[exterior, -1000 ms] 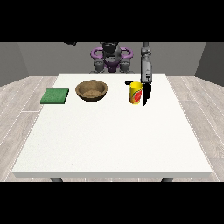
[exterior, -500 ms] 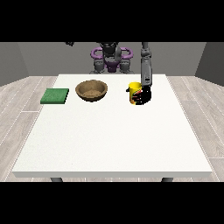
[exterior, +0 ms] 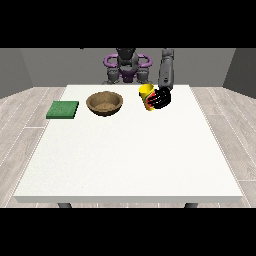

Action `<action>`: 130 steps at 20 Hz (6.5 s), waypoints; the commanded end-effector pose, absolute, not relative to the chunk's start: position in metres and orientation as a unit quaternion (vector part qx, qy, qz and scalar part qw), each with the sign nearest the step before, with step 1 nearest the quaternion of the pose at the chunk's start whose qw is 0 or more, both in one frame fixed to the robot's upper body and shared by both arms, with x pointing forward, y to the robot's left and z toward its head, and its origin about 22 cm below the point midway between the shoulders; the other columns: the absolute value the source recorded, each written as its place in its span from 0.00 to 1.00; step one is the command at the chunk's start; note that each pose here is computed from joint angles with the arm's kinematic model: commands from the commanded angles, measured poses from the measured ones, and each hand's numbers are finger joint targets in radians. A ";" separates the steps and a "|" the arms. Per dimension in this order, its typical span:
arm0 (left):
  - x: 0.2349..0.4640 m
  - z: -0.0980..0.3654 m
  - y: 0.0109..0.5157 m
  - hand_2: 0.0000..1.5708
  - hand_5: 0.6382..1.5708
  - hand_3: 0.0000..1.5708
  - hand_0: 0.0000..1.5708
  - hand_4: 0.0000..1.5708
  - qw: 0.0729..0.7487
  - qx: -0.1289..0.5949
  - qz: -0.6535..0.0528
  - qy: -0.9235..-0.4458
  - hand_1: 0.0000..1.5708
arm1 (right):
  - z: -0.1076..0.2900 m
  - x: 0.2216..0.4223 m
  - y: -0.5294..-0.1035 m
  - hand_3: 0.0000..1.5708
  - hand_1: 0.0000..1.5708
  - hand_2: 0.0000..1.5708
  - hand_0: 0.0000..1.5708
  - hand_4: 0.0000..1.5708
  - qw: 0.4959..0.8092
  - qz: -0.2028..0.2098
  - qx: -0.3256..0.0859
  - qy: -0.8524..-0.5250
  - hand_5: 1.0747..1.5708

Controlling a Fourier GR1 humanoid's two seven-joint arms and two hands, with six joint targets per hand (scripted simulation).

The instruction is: Pick the cup and pour the ball into the bowl, then pick the bowl and place it on the pad

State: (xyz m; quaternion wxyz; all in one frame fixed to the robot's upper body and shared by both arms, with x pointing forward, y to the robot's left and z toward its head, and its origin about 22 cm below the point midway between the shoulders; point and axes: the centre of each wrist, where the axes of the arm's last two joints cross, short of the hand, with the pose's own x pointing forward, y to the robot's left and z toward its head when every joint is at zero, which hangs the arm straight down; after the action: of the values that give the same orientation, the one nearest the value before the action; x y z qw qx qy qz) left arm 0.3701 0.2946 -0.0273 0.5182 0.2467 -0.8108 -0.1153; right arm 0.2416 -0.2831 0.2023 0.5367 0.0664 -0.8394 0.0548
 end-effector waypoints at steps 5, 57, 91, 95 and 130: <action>0.407 0.012 0.240 1.00 0.98 1.00 0.89 0.67 0.476 0.371 -0.213 -0.768 0.89 | 0.188 0.256 -0.271 0.00 0.00 0.00 0.00 0.17 0.554 0.055 0.069 -0.828 0.98; 0.392 -0.009 0.208 1.00 1.00 1.00 0.88 0.66 0.454 0.494 -0.266 -0.692 0.88 | 0.115 0.264 -0.302 0.00 0.00 0.00 0.00 0.26 0.617 0.014 0.045 -0.785 0.99; 0.397 0.231 0.403 0.00 0.95 0.00 0.00 0.00 0.416 0.041 0.003 -0.908 0.00 | 0.065 0.295 -0.257 0.00 0.00 0.00 0.00 0.26 0.585 -0.056 0.052 -0.808 1.00; 0.393 0.242 0.405 0.00 0.95 0.00 0.00 0.00 0.442 0.050 -0.014 -0.896 0.00 | 0.026 0.299 -0.274 0.00 0.00 0.00 0.00 0.23 0.616 -0.061 0.052 -0.784 1.00; 0.363 0.381 0.398 0.00 0.97 0.00 0.00 0.00 0.379 0.014 -0.027 -0.925 0.00 | -0.018 0.365 -0.202 0.00 0.00 0.00 0.00 0.28 0.662 -0.106 0.028 -0.741 1.00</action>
State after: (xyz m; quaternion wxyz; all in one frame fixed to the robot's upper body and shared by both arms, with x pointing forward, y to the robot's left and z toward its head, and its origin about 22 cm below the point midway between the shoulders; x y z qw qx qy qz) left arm 0.3662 0.3949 0.3668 0.3826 0.0166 -0.9230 -0.0366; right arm 0.3572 -0.2399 -0.0139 0.6170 0.0175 -0.7783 -0.1153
